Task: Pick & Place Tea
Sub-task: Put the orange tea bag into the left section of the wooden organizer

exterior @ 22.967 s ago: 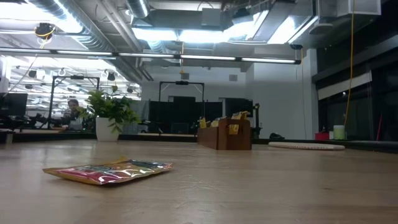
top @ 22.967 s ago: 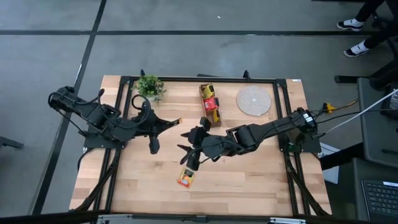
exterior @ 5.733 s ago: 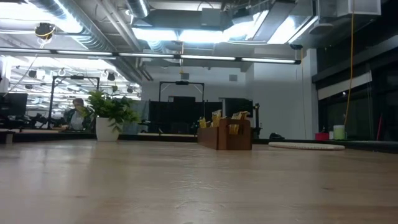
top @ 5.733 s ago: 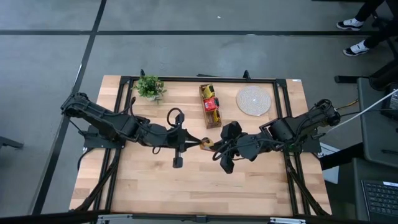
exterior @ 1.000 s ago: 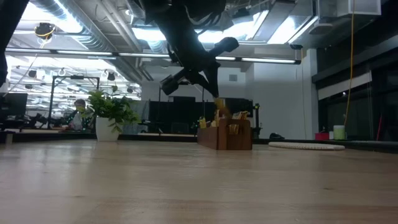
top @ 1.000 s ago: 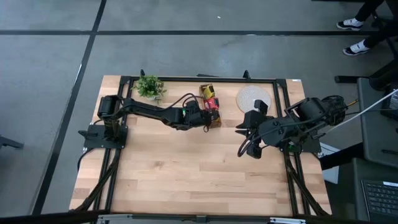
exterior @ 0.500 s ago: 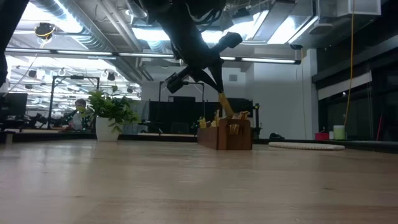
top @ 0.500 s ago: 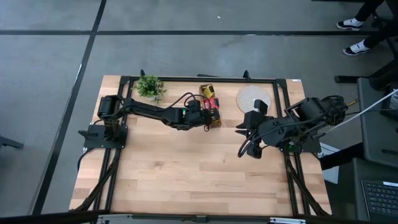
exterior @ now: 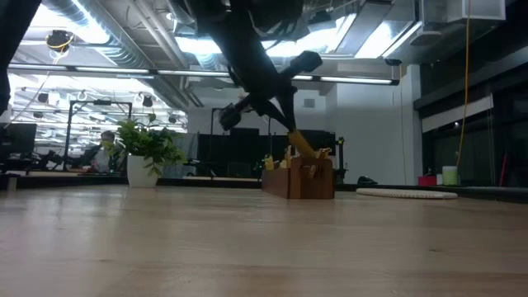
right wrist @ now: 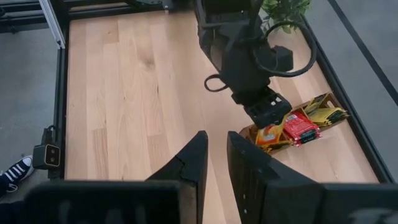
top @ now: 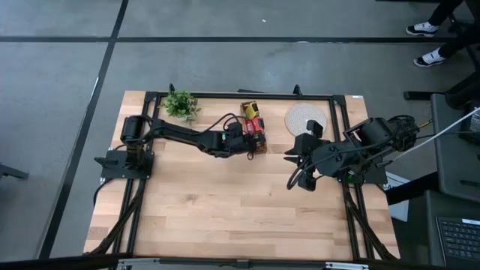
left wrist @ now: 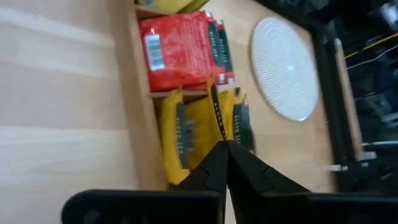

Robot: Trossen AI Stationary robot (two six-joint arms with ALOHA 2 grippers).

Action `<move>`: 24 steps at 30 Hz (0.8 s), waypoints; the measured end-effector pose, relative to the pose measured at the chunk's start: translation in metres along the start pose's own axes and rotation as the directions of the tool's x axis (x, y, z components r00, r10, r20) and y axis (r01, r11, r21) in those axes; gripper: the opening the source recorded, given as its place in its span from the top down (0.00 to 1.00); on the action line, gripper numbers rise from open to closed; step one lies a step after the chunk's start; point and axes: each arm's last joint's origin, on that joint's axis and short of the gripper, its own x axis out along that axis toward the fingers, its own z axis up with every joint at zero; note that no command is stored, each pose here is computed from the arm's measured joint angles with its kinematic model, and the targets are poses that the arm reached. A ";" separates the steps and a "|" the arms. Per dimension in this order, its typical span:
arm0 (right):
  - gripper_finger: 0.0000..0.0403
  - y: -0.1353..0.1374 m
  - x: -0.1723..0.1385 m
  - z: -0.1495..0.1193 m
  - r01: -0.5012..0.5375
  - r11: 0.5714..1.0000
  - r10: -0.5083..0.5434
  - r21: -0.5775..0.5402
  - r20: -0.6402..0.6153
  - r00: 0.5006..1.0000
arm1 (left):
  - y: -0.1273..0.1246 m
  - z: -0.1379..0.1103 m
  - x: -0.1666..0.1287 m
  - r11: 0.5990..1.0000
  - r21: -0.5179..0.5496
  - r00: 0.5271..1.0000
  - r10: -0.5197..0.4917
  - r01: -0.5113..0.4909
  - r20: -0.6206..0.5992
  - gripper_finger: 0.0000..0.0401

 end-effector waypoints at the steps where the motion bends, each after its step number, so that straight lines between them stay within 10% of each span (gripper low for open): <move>1: 0.84 0.000 0.000 0.000 0.000 1.000 0.000 0.000 0.000 1.000 | 0.000 -0.002 0.002 1.000 -0.019 1.000 -0.001 0.001 -0.003 0.99; 24: 0.84 -0.001 0.000 -0.001 0.006 1.000 -0.006 -0.007 -0.011 1.000 | 0.002 -0.005 0.007 1.000 -0.001 1.000 0.004 -0.004 0.024 1.00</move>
